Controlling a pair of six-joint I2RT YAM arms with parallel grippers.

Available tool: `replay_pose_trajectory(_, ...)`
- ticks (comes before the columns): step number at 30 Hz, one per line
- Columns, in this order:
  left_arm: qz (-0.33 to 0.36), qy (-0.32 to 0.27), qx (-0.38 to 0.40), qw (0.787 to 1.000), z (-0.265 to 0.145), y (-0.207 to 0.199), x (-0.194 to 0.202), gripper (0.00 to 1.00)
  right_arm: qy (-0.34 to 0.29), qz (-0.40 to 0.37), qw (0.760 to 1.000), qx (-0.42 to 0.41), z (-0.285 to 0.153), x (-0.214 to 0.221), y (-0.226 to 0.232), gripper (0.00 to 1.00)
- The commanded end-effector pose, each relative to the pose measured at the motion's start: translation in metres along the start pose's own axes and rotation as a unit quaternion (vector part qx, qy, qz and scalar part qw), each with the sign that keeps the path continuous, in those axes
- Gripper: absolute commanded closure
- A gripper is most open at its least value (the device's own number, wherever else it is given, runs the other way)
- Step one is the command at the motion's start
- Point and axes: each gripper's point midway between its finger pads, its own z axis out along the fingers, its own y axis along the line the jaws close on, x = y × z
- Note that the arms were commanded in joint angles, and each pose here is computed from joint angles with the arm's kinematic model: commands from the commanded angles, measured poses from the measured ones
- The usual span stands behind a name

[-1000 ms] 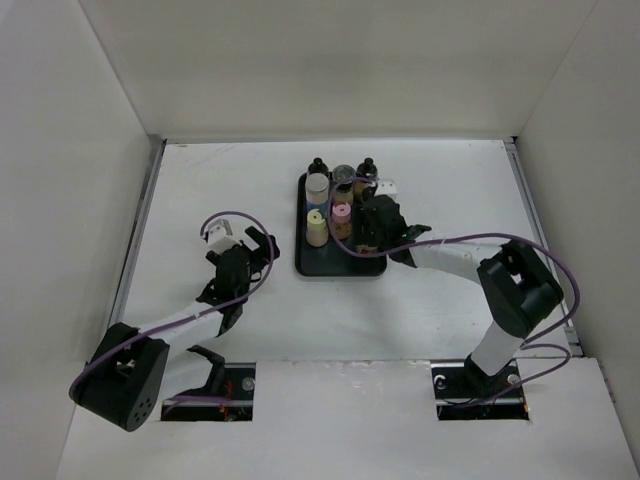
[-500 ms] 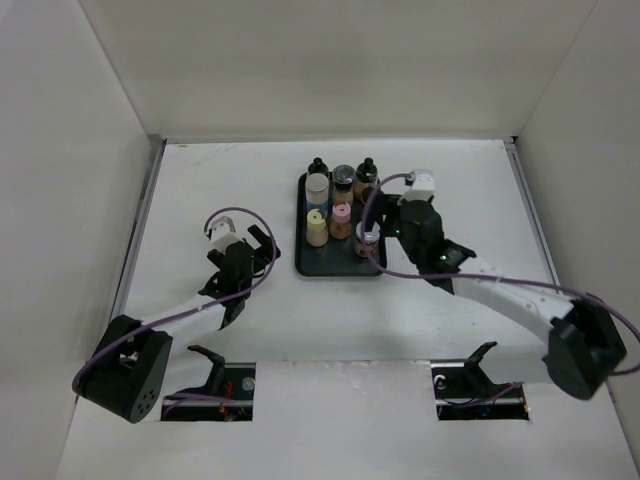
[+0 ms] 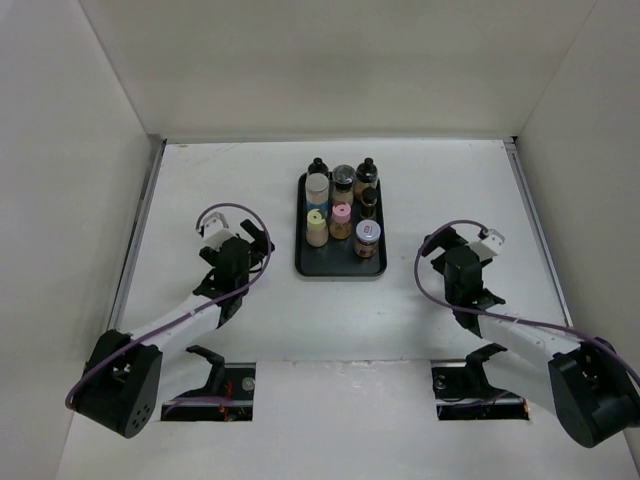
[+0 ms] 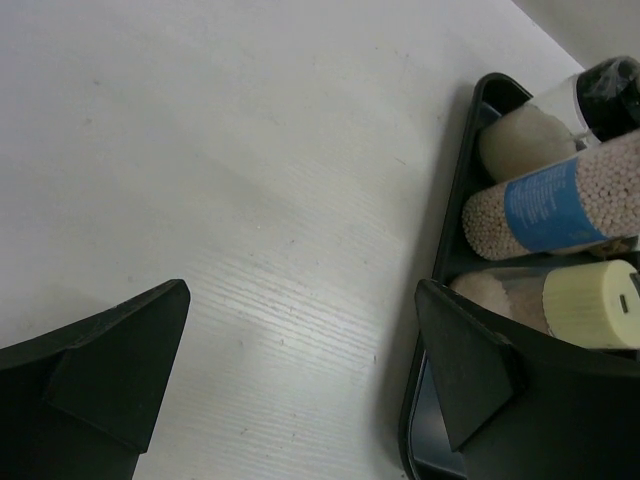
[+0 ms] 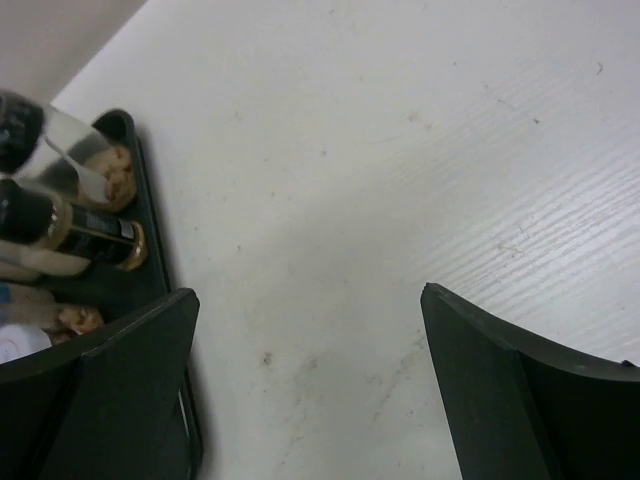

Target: Organize the condiment bottles

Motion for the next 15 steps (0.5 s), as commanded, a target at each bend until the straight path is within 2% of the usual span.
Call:
replay_pose_trajectory(1, -0.011, -0.032, -0.012, 0.999, 0.002, -0.008, -0.033, 0.00, -0.034, 0.082, 0.994, -0.060, 0.001, -0.030, 0.037, 0.00)
replay_pose_trajectory(15, -0.007, -0.044, -0.015, 0.999, -0.008, -0.014, -0.047, 0.00, -0.004, 0.051, 0.994, -0.096, -0.003, -0.013, 0.061, 0.00)
